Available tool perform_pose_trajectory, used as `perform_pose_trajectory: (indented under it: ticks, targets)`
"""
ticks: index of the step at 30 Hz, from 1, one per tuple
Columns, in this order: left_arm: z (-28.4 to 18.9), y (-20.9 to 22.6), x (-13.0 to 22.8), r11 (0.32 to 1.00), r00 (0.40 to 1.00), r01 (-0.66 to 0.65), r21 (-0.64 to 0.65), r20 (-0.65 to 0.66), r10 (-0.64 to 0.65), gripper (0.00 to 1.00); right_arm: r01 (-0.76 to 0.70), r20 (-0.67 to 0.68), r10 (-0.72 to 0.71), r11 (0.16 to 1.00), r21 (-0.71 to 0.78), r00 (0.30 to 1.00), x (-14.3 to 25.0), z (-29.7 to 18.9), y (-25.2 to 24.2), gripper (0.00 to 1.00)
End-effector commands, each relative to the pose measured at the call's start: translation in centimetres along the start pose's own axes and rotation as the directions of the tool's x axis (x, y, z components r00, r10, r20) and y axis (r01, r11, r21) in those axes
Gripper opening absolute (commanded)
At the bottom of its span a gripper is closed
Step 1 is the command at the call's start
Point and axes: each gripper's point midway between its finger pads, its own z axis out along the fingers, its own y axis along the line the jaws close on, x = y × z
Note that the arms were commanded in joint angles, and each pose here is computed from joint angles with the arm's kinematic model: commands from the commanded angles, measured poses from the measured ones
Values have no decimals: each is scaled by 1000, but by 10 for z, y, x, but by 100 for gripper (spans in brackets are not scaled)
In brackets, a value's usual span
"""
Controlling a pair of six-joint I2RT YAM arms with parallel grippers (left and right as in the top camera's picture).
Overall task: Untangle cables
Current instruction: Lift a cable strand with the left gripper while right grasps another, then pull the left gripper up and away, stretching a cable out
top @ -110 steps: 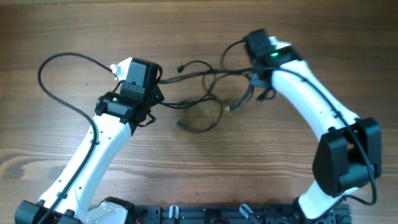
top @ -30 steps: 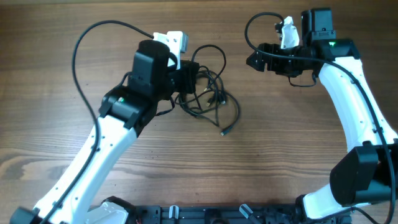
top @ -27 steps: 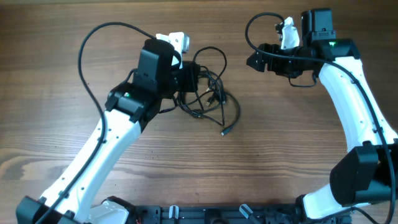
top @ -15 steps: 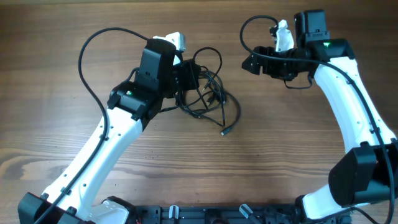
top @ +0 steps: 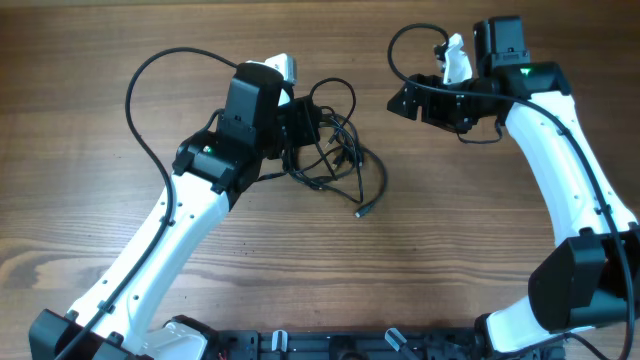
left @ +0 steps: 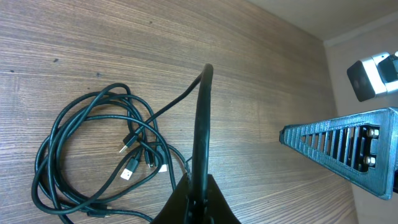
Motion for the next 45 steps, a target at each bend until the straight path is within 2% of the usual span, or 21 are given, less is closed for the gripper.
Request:
perform_pose_trajectory:
  ticks: [1,6,8,11,13,16,19,24,29,32,35,38,40,43,45]
  targets:
    - [0,-4,1,1000,1000,7,14,-6,-7,4,39,-1,-39,998,-42,999,2,0,18,85]
    - [0,-8,-7,999,1000,0,35,25,-1,4,105,-14,-106,993,-61,994,8,7,34,85]
    - [-1,-15,-14,998,999,-10,64,53,7,4,142,-16,-145,982,-128,989,10,7,47,85]
    - [-8,-45,-20,974,999,-20,226,44,10,4,180,4,-187,943,-280,982,9,1,74,85]
    - [-25,-74,-37,909,999,19,417,36,-37,4,211,38,-210,926,-312,977,3,0,83,84]
    - [-49,-85,-65,832,991,89,548,34,-129,4,173,71,-161,959,-222,984,-10,4,70,85]
    - [-74,-87,-91,743,969,198,640,-12,-248,4,57,113,-47,994,-89,992,-24,7,47,85]
    - [-108,-102,-120,611,937,260,748,-43,-347,4,112,164,-88,984,-141,983,-36,4,62,84]
    - [-125,-113,-131,543,923,266,797,-47,-382,4,251,158,-221,947,-203,962,-26,9,85,85]
    - [-125,-111,-134,537,911,282,795,-47,-409,4,365,155,-337,905,-217,929,-18,16,92,85]
    - [-124,-107,-143,509,874,337,792,-62,-481,4,454,142,-432,861,-229,891,-10,28,90,82]
    - [-125,-103,-151,472,831,391,790,-84,-549,4,448,109,-434,864,-229,894,-10,48,79,73]
    - [-128,-103,-156,426,799,430,796,-115,-591,4,429,93,-419,873,-233,903,-11,62,73,71]
    - [-148,-111,-166,362,792,387,848,-104,-602,4,338,51,-337,904,-260,940,-12,84,65,68]
    - [-167,-119,-174,309,793,331,892,-85,-603,4,270,22,-274,928,-255,961,-12,94,58,59]
